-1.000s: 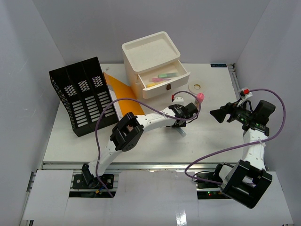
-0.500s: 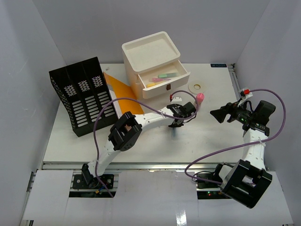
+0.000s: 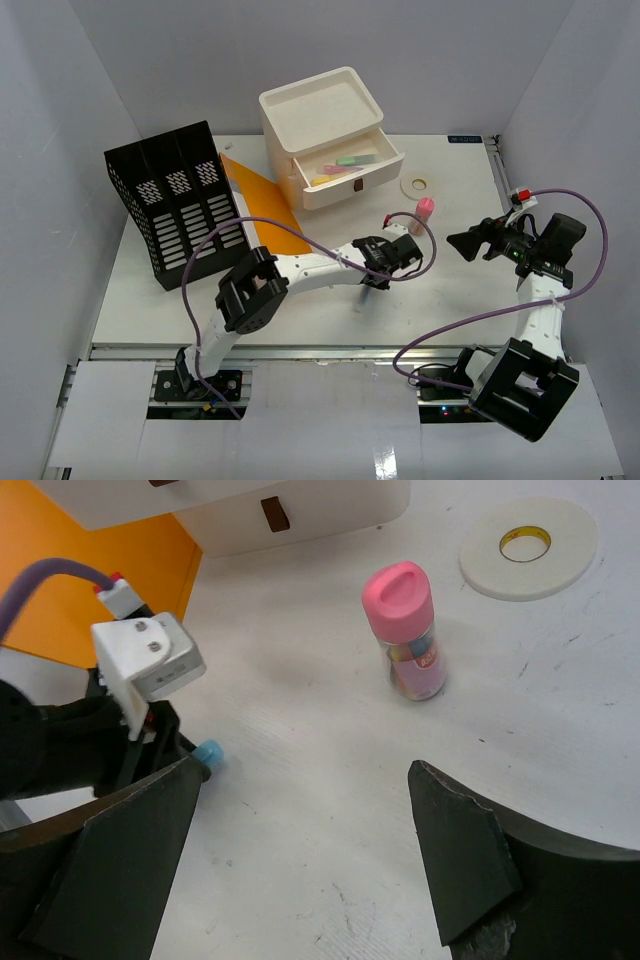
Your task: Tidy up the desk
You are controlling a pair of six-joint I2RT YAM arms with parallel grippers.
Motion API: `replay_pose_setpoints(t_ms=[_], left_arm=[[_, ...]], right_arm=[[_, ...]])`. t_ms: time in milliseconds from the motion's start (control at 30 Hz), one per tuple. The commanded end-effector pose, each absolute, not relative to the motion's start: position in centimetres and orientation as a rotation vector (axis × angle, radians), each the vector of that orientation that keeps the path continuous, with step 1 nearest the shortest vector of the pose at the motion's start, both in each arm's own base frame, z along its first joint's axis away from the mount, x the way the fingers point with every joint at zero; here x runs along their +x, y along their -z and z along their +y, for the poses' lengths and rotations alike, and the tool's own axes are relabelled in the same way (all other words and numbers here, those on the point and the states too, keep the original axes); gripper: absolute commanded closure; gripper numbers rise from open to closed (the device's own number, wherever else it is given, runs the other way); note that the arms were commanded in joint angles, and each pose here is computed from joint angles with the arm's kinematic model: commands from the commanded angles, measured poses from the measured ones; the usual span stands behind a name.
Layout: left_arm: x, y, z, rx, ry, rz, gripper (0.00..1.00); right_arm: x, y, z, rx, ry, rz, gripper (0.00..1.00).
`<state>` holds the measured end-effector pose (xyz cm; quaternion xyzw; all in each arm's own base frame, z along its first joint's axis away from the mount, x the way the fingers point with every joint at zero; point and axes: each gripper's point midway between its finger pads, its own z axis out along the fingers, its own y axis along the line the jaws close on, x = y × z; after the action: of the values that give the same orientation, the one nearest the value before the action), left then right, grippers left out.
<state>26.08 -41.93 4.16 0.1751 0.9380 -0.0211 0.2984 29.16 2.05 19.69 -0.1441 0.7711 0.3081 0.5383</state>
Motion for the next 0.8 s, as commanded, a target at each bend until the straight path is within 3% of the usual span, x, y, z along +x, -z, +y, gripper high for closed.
replay_pose_setpoints(t_ms=[0, 300, 600, 767], left_arm=[[27.7, -19.5, -43.8, 0.607, 0.299, 2.145, 1.00], [33.5, -34.4, -41.7, 0.801, 0.225, 1.661, 1.00], [42.9, -38.8, -37.2, 0.790, 0.070, 1.465, 1.00], [46.2, -38.3, -36.1, 0.775, 0.036, 1.447, 1.00]], right_arm=[[29.4, -19.6, 1.7, -0.365, -0.705, 1.816, 0.10], [29.4, -19.5, 1.7, -0.366, -0.709, 1.816, 0.09], [29.4, -19.3, 1.8, -0.361, -0.718, 1.812, 0.10], [29.3, -19.2, 1.9, -0.361, -0.725, 1.812, 0.10]])
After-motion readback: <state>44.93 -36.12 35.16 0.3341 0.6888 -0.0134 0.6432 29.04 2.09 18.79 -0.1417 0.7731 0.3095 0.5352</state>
